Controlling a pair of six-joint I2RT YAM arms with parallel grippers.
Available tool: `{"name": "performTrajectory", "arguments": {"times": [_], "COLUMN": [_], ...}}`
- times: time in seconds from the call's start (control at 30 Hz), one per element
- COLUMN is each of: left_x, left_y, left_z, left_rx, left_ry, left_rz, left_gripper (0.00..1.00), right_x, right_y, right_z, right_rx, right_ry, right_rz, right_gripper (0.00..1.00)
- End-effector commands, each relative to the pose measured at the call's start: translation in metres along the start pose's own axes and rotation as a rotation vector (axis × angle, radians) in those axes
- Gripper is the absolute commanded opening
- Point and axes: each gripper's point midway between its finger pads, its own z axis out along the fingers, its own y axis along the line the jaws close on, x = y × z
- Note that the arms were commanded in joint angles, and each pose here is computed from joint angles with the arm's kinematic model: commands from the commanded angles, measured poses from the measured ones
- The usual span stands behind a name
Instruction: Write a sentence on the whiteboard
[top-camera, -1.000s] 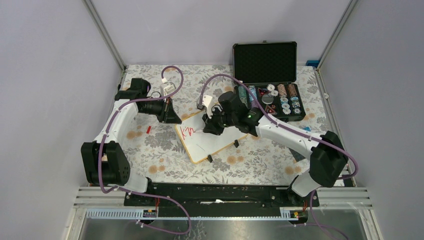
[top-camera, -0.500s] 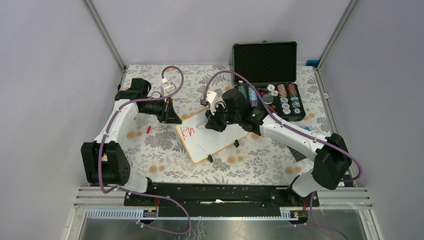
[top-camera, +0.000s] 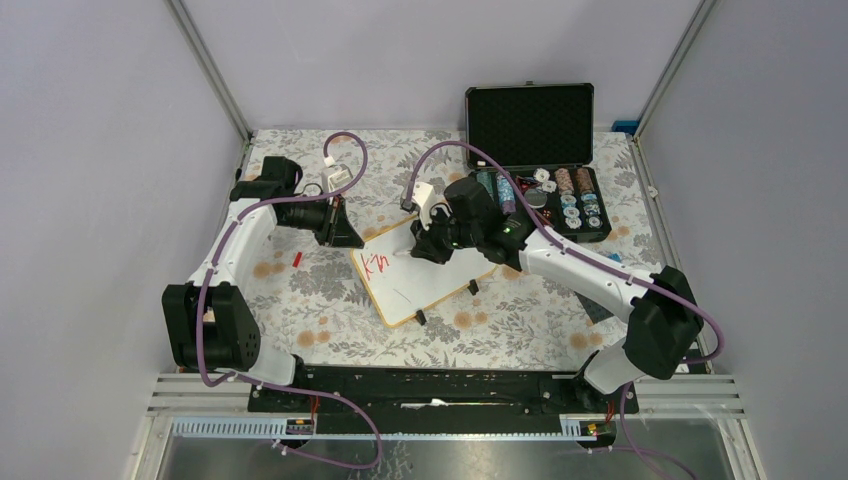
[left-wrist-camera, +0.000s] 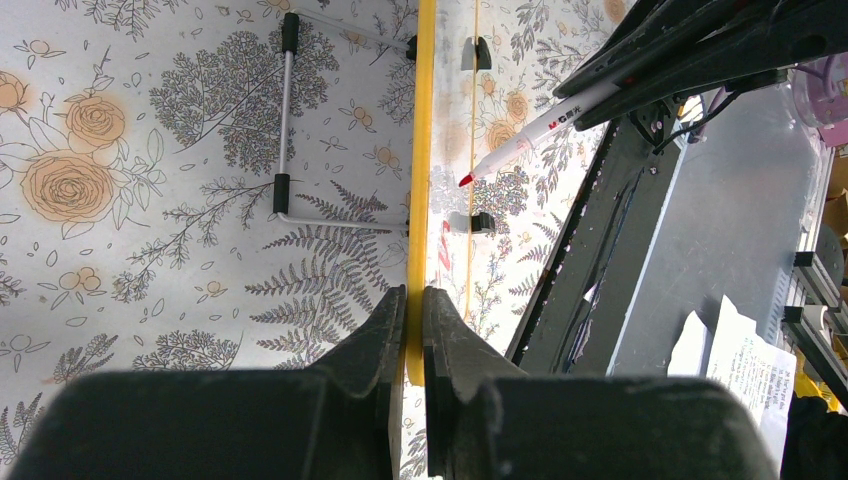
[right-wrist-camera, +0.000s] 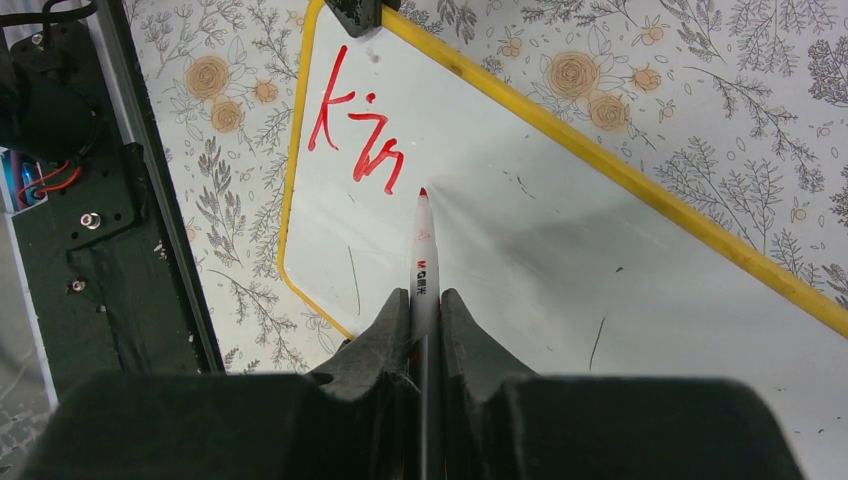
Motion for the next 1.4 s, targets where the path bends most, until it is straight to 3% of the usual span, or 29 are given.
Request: {"name": "performTrajectory", "arguments": {"times": [0.0,0.57,1.37], "left_x": [0.007,0.008,0.009], "left_y": [-0.006,-0.006,-0.006], "left_z": [0.006,0.006,0.006], "left_rx": [0.025,0.024,0.024], "left_ry": [0.024,0.025,0.028], "left_rz": [0.006,0.008,0.006], "left_gripper": [0.00,0.00,0.00], "right_x": [-0.016,-0.027,0.009], "right_y": [-0.006,-0.007,0.006], "right_z": [0.002,0.010,0.014], "right_rx": [0.014,0.011,-0.019], "right_ry": [-0.040,-0.052,0.019], "right_rz": [-0.012,-0.009,-0.024], "right_gripper": [0.00,0.00,0.00]}}
